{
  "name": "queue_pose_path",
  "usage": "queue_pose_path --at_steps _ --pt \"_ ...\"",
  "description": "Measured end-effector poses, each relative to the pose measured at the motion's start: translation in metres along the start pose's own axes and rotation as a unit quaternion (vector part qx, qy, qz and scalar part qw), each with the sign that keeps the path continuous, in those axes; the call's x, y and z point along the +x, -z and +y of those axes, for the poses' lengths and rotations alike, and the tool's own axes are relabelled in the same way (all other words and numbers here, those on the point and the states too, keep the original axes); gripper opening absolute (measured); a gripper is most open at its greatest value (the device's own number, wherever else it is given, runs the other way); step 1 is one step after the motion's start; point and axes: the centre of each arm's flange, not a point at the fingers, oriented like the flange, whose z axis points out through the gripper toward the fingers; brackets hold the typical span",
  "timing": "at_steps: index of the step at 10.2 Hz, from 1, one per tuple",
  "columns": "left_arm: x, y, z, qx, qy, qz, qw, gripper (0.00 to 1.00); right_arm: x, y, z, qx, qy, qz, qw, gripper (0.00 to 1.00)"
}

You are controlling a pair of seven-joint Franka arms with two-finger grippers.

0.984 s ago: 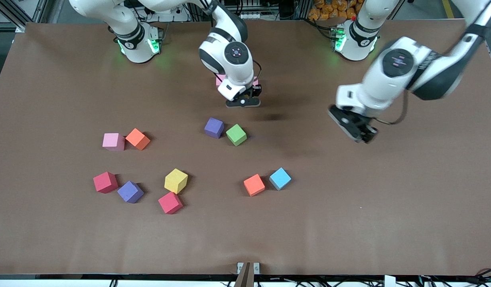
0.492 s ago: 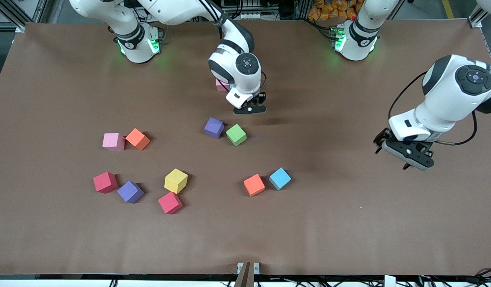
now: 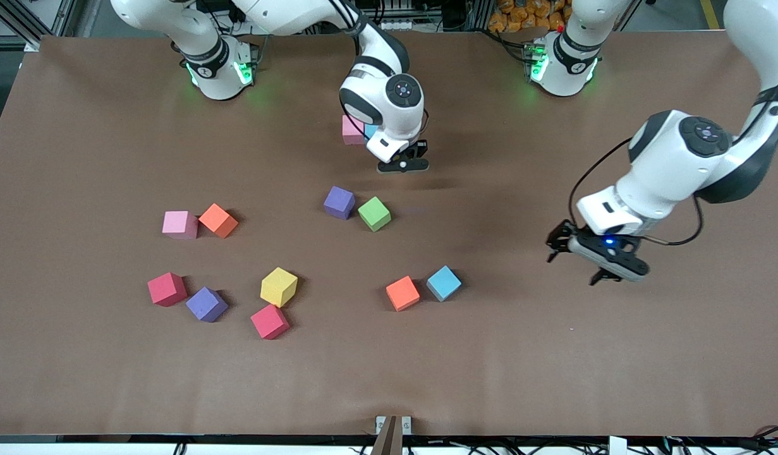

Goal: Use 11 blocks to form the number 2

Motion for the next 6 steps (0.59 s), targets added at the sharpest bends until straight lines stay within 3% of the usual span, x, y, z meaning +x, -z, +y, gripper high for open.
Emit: queue_pose_path --at_steps 2,6 --pt "0.008 -0.022 0.052 -0.001 -0.048 0.005 0.999 1.0 -0.001 0.0 -0.001 -0.004 0.005 0.006 1.0 0.53" --pt "-0.006 -0.082 0.107 0.035 -0.163 0.03 0.986 1.0 0.0 0.0 0.0 -0.005 0.004 0.007 1.0 0.53"
